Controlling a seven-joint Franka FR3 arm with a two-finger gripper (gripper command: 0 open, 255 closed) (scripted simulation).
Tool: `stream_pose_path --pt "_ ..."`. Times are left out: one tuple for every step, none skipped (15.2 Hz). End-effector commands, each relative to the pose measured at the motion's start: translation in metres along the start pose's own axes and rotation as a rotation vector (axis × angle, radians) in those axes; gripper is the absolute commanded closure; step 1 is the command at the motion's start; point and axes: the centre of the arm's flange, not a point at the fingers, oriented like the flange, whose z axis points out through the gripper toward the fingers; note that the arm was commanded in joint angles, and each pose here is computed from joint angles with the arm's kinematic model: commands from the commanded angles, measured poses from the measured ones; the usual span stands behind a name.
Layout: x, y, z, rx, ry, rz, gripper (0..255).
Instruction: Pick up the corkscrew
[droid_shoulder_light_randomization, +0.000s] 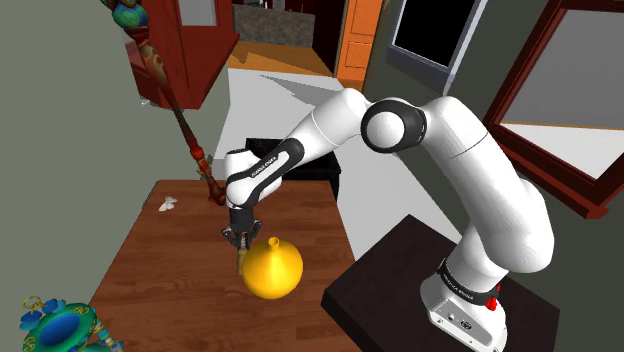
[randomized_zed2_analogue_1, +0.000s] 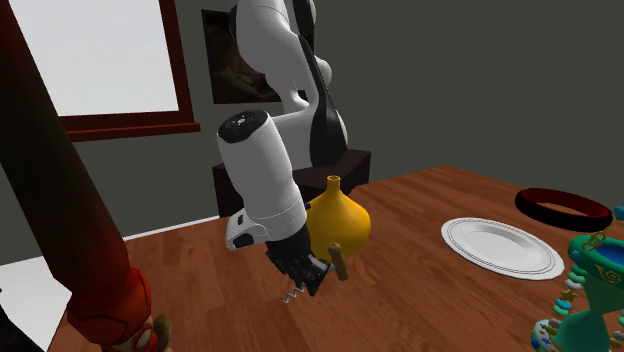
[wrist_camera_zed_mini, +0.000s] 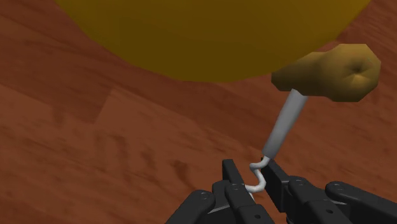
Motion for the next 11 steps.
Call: stream_pose_path --pt "0.000 0.000 0.000 0.000 0.000 0.000 255" --pt "0.000 0.000 0.000 0.000 0.000 0.000 255" --pt "0.000 0.000 0.000 0.000 0.000 0.000 255" --pt "0.000 0.000 0.000 0.000 0.000 0.000 255" --pt "0.000 0.000 0.000 0.000 0.000 0.000 255" --pt "0.000 0.001 0.001 0.000 0.000 0.000 255" --pt "-0.002 0.000 -0.004 0.000 0.000 0.000 255" --pt "-0.003 0.000 -0.010 0.000 0.000 0.000 255" --pt "-0.005 -0.001 -0.015 0.000 0.000 0.000 255" --pt "-0.006 -0.001 -0.020 0.000 0.000 0.000 255" --pt "-0.007 -0.002 -0.025 0.000 0.000 0.000 255"
